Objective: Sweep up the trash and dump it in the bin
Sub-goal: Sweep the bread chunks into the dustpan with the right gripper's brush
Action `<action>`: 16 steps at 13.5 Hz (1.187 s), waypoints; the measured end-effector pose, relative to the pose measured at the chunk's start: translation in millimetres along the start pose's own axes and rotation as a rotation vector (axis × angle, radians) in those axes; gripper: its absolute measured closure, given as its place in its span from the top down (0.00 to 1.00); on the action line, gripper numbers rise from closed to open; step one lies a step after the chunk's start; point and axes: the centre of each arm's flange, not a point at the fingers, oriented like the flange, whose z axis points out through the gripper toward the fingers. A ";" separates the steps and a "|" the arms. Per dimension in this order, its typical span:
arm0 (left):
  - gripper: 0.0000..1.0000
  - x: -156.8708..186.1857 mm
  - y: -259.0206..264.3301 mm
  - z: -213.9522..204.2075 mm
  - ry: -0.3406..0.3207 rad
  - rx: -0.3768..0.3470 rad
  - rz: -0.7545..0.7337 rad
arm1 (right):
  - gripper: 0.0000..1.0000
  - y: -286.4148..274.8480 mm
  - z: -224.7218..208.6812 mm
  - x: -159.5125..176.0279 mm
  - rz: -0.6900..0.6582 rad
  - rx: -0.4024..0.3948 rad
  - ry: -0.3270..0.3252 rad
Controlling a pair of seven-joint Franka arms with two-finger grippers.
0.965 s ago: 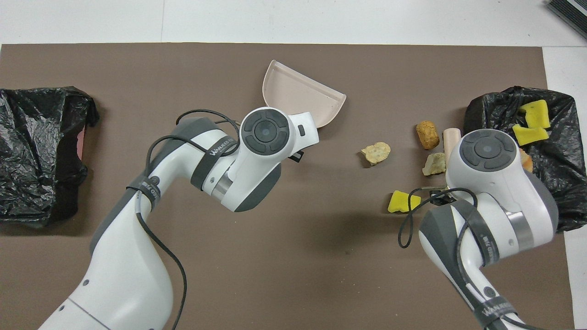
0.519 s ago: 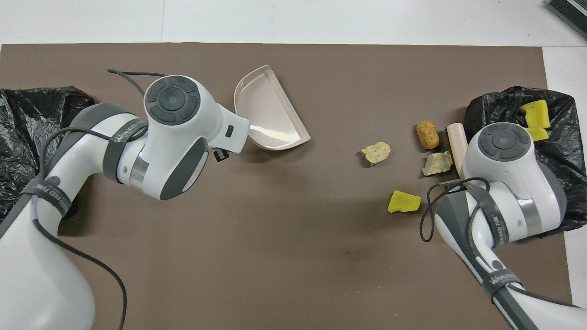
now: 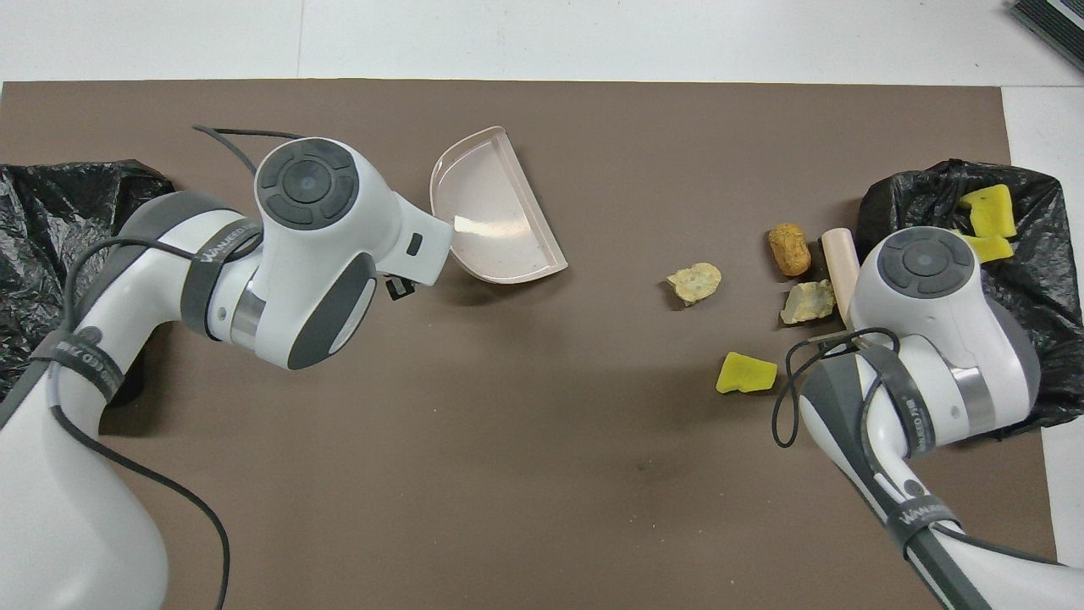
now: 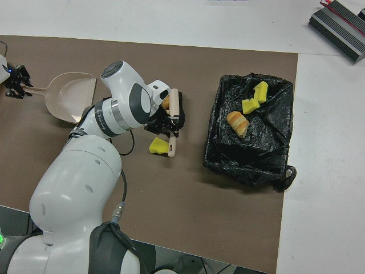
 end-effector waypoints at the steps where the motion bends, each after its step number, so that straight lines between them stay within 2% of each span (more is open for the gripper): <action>1: 0.32 8.6 6.1 3.5 0.006 -0.002 -0.006 | 0.26 -13.6 -3.7 2.7 -0.001 0.032 0.002; 6: 0.32 49.2 39.0 22.1 0.007 -0.007 -0.133 | 0.26 -90.2 -27.2 12.6 -0.033 0.164 0.022; 10: 0.32 47.5 45.1 32.3 0.014 0.007 -0.151 | 0.26 -139.6 -41.1 17.3 -0.044 0.261 0.044; 14: 0.32 50.2 48.6 31.6 0.013 0.007 -0.153 | 0.26 -200.9 -59.4 9.6 -0.014 0.460 0.076; 16: 0.32 49.9 48.6 31.6 0.013 0.006 -0.153 | 0.26 -221.5 -75.9 5.7 -0.020 0.514 0.085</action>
